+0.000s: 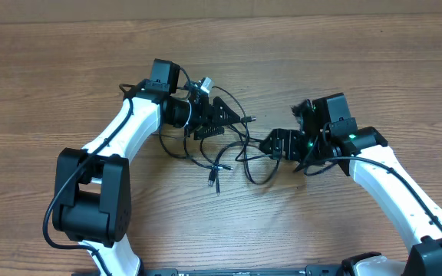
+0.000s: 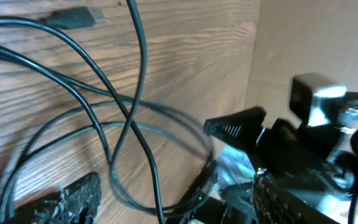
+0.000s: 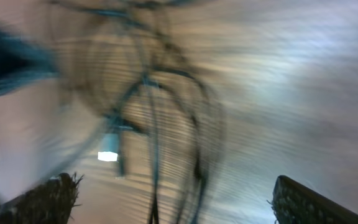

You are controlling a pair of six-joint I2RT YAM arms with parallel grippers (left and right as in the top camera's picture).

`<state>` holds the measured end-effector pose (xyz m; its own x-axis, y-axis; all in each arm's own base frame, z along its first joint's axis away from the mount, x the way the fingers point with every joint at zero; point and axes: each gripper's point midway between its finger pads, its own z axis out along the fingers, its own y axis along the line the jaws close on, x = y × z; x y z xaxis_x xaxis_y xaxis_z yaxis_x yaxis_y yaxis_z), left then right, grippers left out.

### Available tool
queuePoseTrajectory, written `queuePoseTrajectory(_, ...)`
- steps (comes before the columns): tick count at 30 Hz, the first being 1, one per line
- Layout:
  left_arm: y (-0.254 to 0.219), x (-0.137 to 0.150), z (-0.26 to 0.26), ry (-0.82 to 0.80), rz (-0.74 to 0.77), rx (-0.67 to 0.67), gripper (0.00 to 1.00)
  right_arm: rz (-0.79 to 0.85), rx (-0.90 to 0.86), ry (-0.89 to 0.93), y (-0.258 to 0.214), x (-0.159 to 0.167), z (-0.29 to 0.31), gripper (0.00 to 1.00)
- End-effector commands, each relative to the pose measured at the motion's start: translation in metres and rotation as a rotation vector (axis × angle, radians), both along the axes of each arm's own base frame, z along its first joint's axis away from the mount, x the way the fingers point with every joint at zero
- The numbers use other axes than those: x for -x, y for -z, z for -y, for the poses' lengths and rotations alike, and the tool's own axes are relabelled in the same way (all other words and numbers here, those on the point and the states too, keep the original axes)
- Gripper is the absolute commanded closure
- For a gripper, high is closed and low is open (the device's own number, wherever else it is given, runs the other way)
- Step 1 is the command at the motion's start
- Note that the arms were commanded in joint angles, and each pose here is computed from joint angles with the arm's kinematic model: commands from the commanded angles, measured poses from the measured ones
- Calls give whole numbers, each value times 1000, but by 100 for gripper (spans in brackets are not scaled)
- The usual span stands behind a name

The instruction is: Untangle cables

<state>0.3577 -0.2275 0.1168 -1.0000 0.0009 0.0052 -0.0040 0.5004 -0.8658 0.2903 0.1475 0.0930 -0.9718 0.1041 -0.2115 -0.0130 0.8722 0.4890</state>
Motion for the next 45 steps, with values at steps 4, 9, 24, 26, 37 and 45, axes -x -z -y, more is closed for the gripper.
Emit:
queuePoseTrajectory(4,10,-2,-7,-33,-13,-70,21,-36,427,507,12,-6,97,0)
queuePoseTrajectory(9,11,-2,-8,-35,-13,-76,18,-38,459,446,14,-2,99,0)
queuePoseTrajectory(24,47,-8,-83,-211,-117,-347,18,204,-4,-201,-22,-11,-42,0)
queuePoseTrajectory(26,44,-8,-100,-246,-141,-348,18,278,56,-188,-22,-25,-44,0)
queuePoseTrajectory(37,41,7,-125,-252,-191,-364,19,381,99,-186,27,-87,-66,21)
queuePoseTrajectory(45,41,11,-110,-230,-204,-367,18,404,44,-212,35,-98,-83,58)
